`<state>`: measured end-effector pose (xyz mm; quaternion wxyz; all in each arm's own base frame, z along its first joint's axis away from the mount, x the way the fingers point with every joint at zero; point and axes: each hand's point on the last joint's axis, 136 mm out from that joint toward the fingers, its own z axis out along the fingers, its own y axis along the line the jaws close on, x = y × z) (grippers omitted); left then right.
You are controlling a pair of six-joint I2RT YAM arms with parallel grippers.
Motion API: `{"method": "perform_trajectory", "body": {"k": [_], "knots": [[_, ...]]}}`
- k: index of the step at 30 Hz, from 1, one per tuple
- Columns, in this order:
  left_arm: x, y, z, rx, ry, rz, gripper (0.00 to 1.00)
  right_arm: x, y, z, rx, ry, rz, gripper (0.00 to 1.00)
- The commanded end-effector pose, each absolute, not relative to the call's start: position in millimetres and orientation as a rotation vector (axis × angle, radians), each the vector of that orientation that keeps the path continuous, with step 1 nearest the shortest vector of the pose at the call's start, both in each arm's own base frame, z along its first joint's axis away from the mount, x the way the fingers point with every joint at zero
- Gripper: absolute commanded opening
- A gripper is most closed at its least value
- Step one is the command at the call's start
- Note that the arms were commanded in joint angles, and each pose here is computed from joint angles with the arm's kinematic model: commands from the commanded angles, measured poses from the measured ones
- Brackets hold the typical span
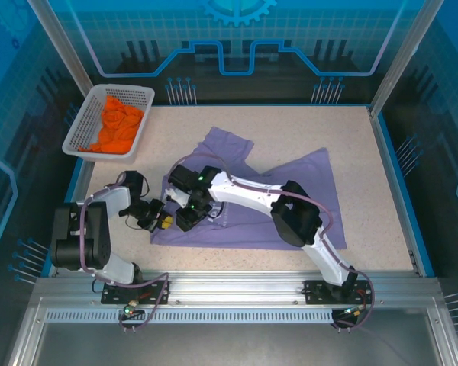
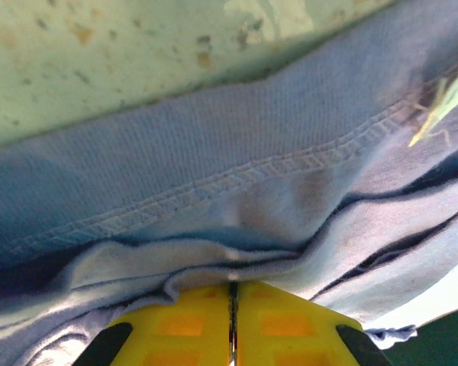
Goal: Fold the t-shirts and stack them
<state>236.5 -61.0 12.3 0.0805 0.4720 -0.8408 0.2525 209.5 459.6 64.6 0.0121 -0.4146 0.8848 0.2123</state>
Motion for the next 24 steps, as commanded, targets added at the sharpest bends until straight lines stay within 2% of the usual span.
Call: {"method": "perform_trajectory", "body": {"k": [1, 10, 17, 24], "knots": [[239.5, -53.4, 3.9, 1.417, -2.532, 0.737, 0.1, 205.7, 460.7, 54.4, -1.357, 2.743, 0.565, 0.32], [233.5, -51.2, 1.9, 1.398, -2.523, 0.732, 0.12, 210.5, 449.3, 25.1, -1.38, 2.745, 0.267, 0.35], [231.0, -48.3, 0.6, 1.387, -2.53, 0.715, 0.13, 208.0, 444.5, 13.1, -1.399, 2.757, 0.162, 0.36], [230.0, -45.7, -0.1, 1.357, -2.547, 0.681, 0.13, 210.5, 443.5, 14.9, -1.385, 2.759, 0.167, 0.23]]}}
